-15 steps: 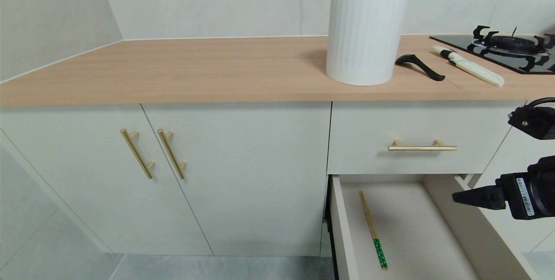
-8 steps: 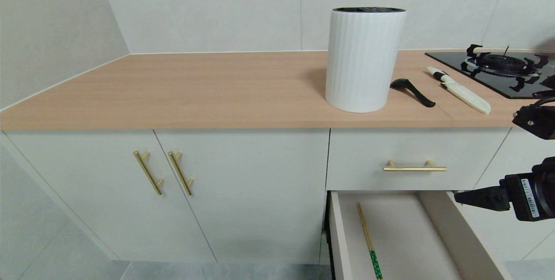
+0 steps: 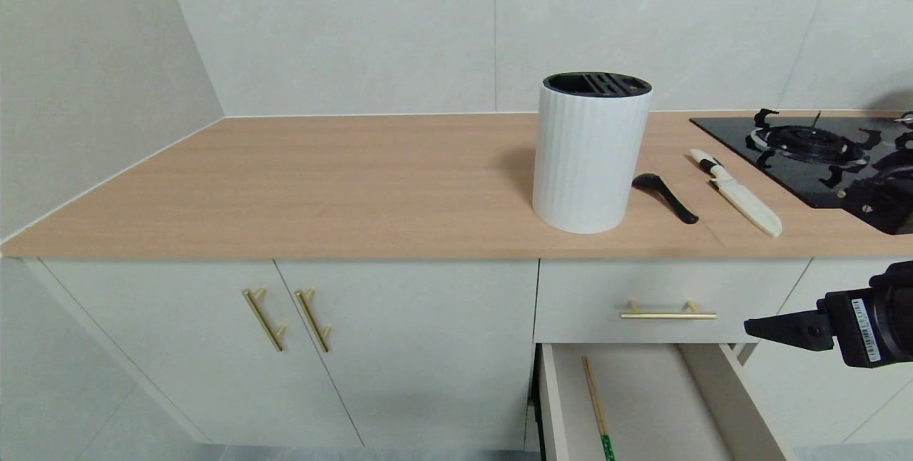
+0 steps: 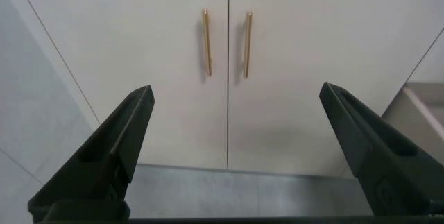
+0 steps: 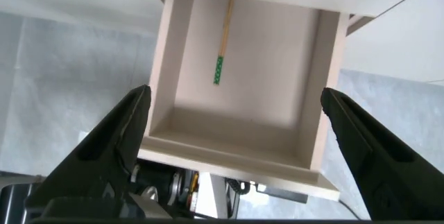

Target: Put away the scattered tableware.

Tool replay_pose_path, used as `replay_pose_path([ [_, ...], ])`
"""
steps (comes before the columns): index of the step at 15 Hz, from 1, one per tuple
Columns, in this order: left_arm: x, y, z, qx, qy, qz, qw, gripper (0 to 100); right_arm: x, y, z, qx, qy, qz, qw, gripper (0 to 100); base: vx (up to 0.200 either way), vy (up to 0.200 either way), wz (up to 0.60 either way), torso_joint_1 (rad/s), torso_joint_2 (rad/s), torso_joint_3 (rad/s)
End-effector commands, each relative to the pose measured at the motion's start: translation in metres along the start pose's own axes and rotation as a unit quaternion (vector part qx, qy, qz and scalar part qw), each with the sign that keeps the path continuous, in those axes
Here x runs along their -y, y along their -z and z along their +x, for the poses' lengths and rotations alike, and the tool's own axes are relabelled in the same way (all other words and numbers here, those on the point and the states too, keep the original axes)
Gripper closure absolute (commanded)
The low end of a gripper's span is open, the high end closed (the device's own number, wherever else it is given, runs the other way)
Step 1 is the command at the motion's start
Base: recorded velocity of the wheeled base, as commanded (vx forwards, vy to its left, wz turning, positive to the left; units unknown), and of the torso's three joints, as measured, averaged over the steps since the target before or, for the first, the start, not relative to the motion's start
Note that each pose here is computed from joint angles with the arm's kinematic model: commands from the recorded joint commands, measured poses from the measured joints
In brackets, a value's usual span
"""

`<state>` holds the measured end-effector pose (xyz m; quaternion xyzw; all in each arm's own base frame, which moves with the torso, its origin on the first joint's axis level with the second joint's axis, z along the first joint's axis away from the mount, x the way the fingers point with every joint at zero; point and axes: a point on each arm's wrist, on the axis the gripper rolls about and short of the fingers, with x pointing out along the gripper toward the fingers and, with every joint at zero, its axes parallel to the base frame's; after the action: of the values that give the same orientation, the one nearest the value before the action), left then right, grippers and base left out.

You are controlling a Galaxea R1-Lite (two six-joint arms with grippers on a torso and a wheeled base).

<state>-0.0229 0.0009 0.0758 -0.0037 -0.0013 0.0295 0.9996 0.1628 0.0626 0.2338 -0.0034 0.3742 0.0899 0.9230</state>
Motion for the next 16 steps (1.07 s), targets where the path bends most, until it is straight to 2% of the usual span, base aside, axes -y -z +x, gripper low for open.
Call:
replay_pose_path([
  [1, 0.000, 0.000, 0.000, 0.000, 0.000, 0.000, 1.0000, 0, 0.000, 0.002, 0.003, -0.003, 0.000, -0.001, 1.000, 0, 0.000, 0.000, 0.00, 0.203, -0.48, -0.295],
  [4, 0.000, 0.000, 0.000, 0.000, 0.000, 0.000, 1.0000, 0, 0.000, 0.005, 0.007, 0.013, -0.002, -0.022, 1.000, 0, 0.000, 0.000, 0.00, 0.115, -0.28, -0.167],
  [5, 0.000, 0.000, 0.000, 0.000, 0.000, 0.000, 1.0000, 0, 0.000, 0.000, 0.009, 0.036, -0.004, -0.030, 0.999, 0, 0.000, 0.000, 0.00, 0.041, -0.07, -0.046],
  [8, 0.000, 0.000, 0.000, 0.000, 0.000, 0.000, 1.0000, 0, 0.006, -0.051, 0.055, 0.124, 0.017, -0.063, 0.990, 0, 0.000, 0.000, 0.00, 0.000, 0.00, 0.000],
  [10, 0.000, 0.000, 0.000, 0.000, 0.000, 0.000, 1.0000, 0, 0.016, -0.082, 0.095, 0.151, 0.021, -0.058, 0.987, 0, 0.000, 0.000, 0.00, 0.000, 0.00, 0.000],
  [13, 0.000, 0.000, 0.000, 0.000, 0.000, 0.000, 1.0000, 0, 0.040, -0.109, 0.133, 0.151, -0.014, -0.084, 0.985, 0, 0.000, 0.000, 0.00, 0.000, 0.00, 0.000],
  [16, 0.000, 0.000, 0.000, 0.000, 0.000, 0.000, 1.0000, 0, 0.058, -0.107, 0.169, 0.125, 0.000, -0.071, 0.990, 0, 0.000, 0.000, 0.00, 0.000, 0.00, 0.000],
])
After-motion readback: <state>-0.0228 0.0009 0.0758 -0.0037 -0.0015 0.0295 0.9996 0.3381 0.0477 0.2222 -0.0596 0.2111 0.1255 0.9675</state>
